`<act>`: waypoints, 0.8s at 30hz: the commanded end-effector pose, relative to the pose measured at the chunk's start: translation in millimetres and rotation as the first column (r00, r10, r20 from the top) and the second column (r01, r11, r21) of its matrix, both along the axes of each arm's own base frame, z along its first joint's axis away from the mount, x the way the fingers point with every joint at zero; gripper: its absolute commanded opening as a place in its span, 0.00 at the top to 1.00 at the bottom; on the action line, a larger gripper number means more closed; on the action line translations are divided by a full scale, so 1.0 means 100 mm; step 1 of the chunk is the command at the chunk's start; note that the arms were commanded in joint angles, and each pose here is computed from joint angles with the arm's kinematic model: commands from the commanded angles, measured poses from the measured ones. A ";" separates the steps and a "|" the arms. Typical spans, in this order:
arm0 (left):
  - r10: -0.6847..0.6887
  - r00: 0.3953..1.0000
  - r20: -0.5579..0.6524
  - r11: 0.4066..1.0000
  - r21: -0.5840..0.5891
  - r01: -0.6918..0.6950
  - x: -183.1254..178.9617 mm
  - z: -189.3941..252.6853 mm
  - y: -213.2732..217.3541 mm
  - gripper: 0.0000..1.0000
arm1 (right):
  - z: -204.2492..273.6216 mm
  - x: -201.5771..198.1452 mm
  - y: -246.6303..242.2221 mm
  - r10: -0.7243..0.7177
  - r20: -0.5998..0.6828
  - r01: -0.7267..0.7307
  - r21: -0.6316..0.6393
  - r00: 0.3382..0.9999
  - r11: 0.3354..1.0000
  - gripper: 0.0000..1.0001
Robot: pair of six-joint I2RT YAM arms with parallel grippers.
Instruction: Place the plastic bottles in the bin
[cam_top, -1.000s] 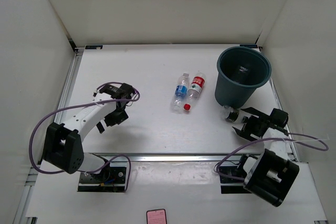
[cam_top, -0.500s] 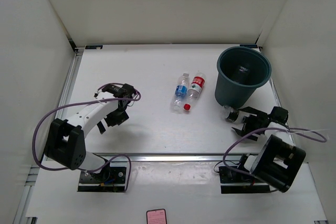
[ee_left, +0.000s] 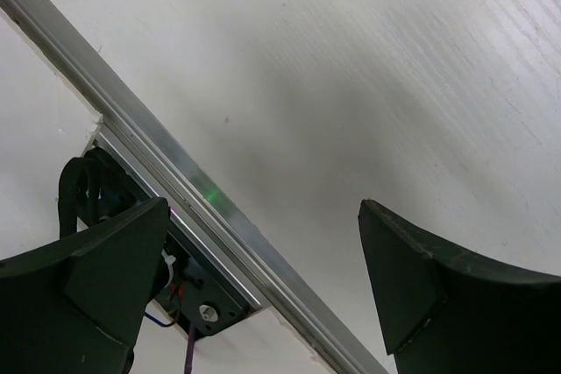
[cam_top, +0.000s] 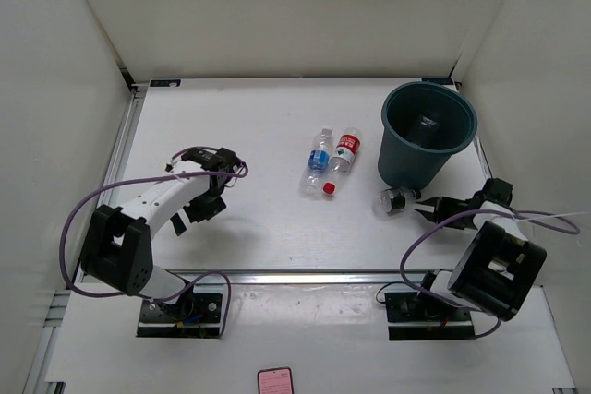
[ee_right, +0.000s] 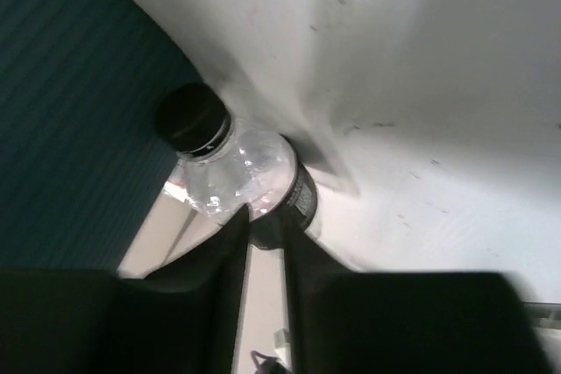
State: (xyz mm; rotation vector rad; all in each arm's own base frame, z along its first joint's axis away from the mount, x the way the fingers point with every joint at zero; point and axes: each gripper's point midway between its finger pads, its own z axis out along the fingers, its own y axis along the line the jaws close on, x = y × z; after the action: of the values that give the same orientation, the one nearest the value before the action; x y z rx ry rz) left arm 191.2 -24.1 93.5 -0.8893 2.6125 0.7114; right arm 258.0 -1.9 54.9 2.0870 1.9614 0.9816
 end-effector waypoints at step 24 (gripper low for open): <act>-0.042 0.999 -0.035 0.997 0.065 0.044 -0.08 0.06 0.06 0.00 | 0.04 0.07 0.32 0.203 0.140 -0.195 -0.069 0.969 0.978 0.01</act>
State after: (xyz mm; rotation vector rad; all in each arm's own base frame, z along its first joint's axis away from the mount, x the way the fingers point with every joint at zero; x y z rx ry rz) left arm 191.4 -24.3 88.2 -0.8394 2.6229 0.7690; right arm 253.8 28.6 52.6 1.8530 2.1340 1.0132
